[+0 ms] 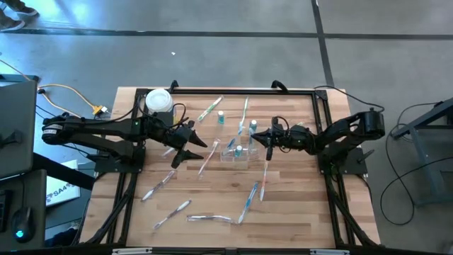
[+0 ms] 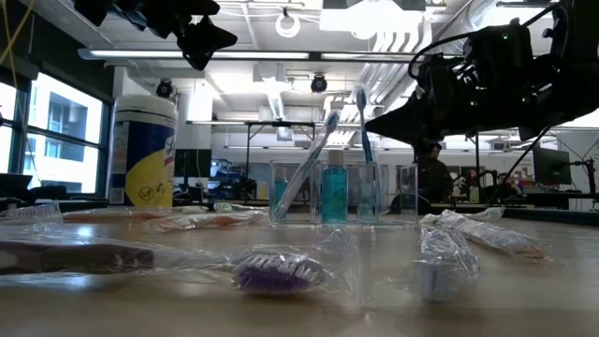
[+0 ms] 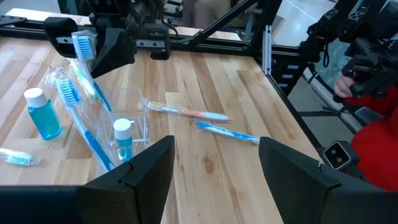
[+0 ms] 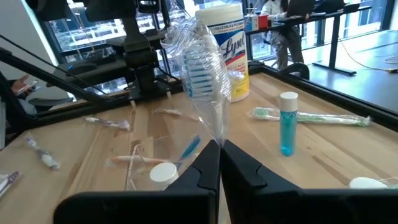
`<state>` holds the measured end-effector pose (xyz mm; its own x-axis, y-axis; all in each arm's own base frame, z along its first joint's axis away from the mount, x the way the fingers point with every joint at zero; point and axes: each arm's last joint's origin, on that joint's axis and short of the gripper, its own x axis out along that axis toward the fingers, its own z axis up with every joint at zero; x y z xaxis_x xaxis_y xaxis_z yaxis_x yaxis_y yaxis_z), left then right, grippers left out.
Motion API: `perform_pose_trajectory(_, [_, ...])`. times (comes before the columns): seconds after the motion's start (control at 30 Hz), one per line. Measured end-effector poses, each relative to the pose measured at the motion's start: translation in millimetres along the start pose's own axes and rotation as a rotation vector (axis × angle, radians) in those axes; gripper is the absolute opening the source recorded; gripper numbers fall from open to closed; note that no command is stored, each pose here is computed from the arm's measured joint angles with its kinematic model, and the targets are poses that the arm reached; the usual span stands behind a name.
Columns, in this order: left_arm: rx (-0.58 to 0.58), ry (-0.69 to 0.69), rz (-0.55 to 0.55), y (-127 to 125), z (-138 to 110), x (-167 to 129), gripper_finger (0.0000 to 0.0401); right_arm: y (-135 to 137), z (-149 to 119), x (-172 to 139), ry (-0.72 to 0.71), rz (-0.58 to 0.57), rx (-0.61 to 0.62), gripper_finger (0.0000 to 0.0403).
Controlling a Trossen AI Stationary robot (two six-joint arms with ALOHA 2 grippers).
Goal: Pick & Place toothbrushing station
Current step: Put the right blue toothbrush into the right section of the transparent organizer, then put the right orange toothbrush into the right section of the transparent organizer
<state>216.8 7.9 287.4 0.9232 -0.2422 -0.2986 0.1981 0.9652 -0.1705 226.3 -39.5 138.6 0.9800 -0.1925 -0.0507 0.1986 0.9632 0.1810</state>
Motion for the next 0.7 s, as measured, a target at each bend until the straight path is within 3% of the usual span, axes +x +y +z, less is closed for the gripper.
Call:
perform_pose_trajectory(0.3, [0.0, 0.0, 0.0, 0.0, 0.0, 0.0, 0.0234, -0.5, -3.4, 0.0, 0.037, -0.002, 0.007, 0.002])
perform_pose_trajectory(0.7, [-0.007, 0.0, -0.001, -0.1, 0.0, 0.0, 0.0234, -0.5, -3.4, 0.0, 0.037, -0.003, 0.03, 0.0179])
